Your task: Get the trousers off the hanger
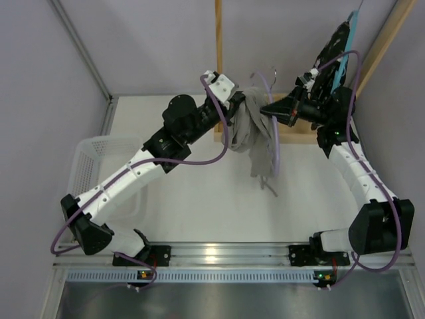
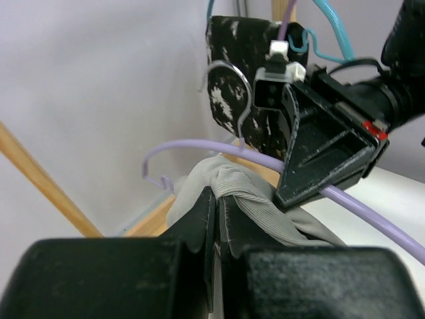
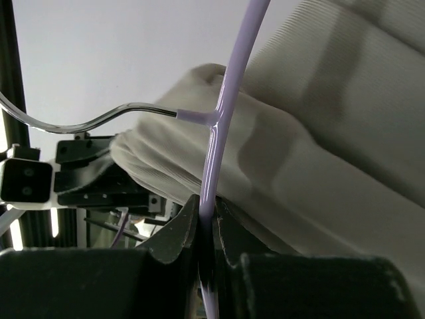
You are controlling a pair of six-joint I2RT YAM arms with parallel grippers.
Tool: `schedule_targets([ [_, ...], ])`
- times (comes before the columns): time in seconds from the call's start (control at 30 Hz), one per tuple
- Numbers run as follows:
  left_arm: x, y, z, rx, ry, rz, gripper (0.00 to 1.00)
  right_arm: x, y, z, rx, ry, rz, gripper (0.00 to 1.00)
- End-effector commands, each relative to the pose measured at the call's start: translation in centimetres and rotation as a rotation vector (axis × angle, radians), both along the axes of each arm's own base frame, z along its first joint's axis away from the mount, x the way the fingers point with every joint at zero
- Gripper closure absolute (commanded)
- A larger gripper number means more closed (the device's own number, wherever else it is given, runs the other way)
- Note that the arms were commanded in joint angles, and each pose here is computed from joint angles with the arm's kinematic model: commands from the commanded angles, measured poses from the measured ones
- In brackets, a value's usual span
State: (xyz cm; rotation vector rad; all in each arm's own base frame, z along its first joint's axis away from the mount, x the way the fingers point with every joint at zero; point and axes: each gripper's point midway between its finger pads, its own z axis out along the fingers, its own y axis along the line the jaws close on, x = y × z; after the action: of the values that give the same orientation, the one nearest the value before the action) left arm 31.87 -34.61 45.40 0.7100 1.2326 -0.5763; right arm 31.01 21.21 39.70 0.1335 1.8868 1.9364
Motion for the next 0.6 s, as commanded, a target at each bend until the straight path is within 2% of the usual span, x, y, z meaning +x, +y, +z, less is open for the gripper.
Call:
schedule_targets([
  [0.0,-1.4,4.3,9.8,-0.195,-0.155,0.091,1.00,0.4,-0.9,0.3,0.008,-0.090,-0.013,1.00],
  [0.33,-0.5,8.4,17.5,-0.306,-0.268,0.234,1.00,0.7,-1.7,-4.4,-0.064,-0.039,-0.011,1.00],
  [0.57,0.2,11.1,20.9,-0.339,-0.336,0.320,1.00,0.5,-1.9,-8.2,-0.131,-0.016,-0.002,1.00],
])
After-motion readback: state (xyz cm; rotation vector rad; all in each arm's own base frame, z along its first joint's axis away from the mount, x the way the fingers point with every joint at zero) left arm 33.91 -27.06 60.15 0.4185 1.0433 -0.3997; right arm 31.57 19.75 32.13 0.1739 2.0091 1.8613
